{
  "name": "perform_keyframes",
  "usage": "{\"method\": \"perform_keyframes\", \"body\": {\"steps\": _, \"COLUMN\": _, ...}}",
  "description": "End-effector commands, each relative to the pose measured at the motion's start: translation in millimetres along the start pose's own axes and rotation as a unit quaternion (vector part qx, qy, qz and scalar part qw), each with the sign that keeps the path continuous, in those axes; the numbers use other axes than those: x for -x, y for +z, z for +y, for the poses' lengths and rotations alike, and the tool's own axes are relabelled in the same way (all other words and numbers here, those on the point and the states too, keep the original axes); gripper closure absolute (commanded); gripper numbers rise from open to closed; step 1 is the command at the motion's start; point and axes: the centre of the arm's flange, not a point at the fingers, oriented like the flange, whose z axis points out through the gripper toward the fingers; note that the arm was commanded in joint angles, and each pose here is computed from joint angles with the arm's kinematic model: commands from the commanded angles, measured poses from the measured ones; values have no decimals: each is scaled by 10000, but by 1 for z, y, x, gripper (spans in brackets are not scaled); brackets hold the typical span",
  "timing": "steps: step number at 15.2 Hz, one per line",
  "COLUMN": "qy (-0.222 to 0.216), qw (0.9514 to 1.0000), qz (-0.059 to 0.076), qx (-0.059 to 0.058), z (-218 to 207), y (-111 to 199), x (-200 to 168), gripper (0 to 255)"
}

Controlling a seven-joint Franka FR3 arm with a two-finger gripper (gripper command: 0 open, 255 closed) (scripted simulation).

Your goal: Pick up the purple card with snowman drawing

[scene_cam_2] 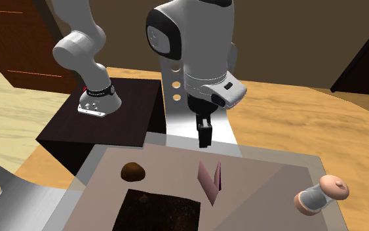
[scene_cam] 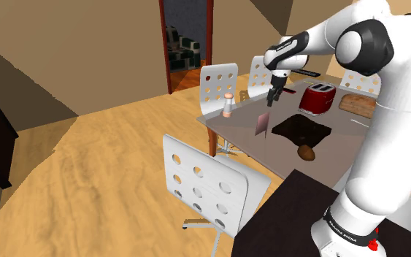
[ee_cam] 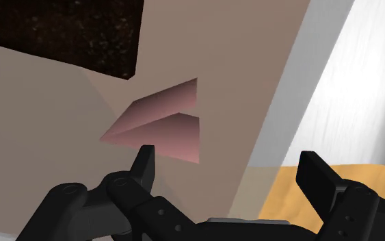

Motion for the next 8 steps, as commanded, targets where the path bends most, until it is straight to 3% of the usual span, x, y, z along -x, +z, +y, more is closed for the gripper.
{"method": "perform_keyframes", "body": {"steps": 1, "qy": -59, "qw": 10000, "qz": -37, "qx": -47, "z": 19, "y": 19, "x": -7, "gripper": 0}}
{"method": "perform_keyframes", "body": {"steps": 8, "qy": -235, "qw": 9994, "qz": -182, "qx": -203, "z": 91, "y": 77, "x": -38, "gripper": 0}}
